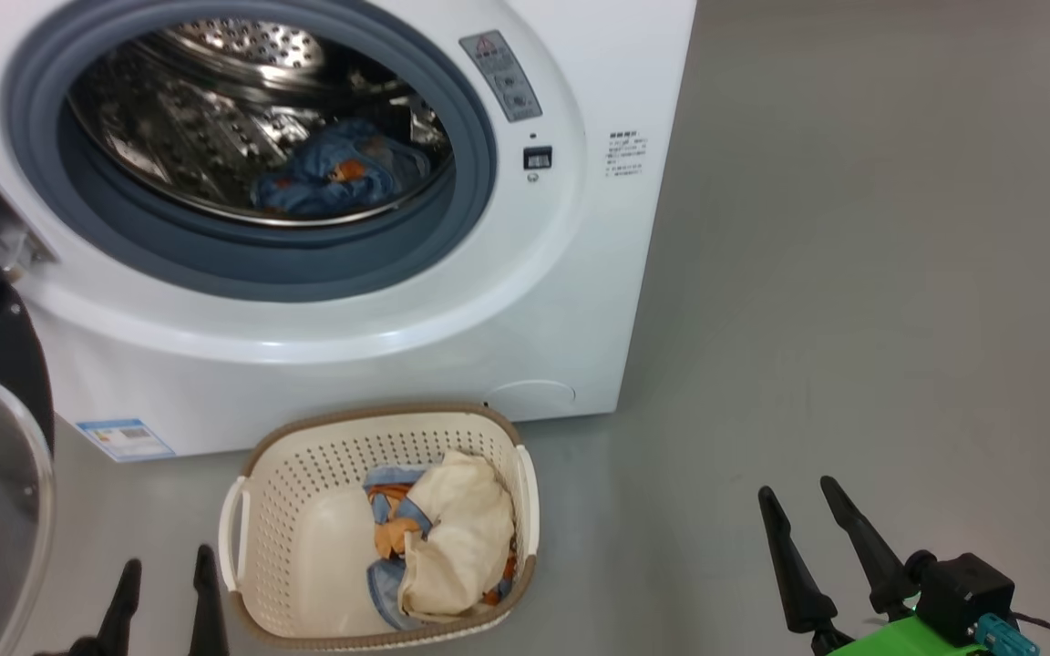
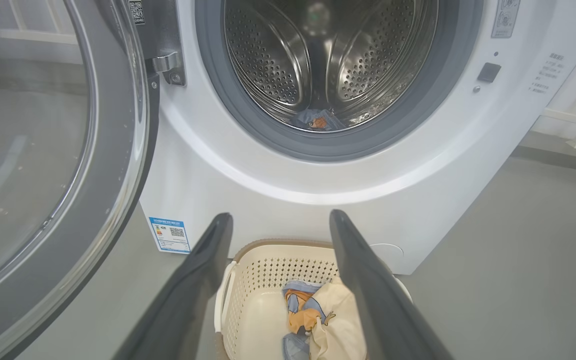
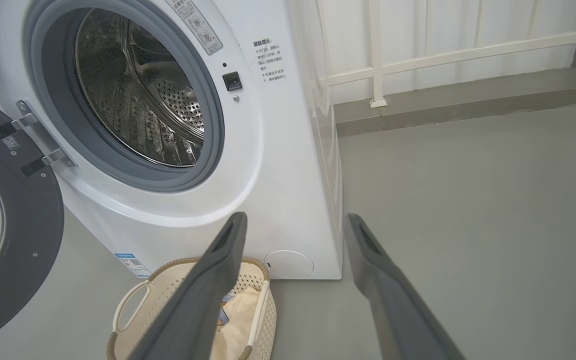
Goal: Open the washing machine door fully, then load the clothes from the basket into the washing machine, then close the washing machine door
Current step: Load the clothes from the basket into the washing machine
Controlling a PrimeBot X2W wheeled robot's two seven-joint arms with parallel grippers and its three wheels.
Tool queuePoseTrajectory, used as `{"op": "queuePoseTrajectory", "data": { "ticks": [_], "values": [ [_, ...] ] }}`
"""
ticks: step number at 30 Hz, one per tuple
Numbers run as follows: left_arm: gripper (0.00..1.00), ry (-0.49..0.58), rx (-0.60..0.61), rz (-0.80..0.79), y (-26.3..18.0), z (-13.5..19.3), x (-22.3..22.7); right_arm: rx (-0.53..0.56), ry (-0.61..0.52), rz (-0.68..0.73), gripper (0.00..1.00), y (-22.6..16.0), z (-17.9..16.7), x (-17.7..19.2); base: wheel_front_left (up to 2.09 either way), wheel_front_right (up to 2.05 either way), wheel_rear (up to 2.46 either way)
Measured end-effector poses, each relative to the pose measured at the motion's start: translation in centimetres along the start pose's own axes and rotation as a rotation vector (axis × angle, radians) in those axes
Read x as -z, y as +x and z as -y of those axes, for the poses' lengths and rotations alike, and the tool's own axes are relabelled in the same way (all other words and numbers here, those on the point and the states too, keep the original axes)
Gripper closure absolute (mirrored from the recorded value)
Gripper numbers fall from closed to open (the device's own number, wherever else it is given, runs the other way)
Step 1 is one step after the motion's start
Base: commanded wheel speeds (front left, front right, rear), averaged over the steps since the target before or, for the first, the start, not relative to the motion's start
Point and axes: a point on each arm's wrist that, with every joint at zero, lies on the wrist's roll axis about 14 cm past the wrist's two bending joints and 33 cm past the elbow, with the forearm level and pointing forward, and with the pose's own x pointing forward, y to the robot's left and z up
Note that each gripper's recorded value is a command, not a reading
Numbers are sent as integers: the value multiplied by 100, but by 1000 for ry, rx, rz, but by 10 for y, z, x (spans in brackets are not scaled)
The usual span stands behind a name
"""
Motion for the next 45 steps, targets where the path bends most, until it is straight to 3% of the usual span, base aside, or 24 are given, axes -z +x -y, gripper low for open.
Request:
{"op": "queuePoseTrajectory", "data": {
  "ticks": [29,45],
  "values": [
    [0,-35,255,-302,126,79,115,50,17,-113,0,55,28,49,0,0,0],
    [0,-46,291,-518,158,80,203,106,17,-220,0,69,54,98,0,0,0]
  ]
}}
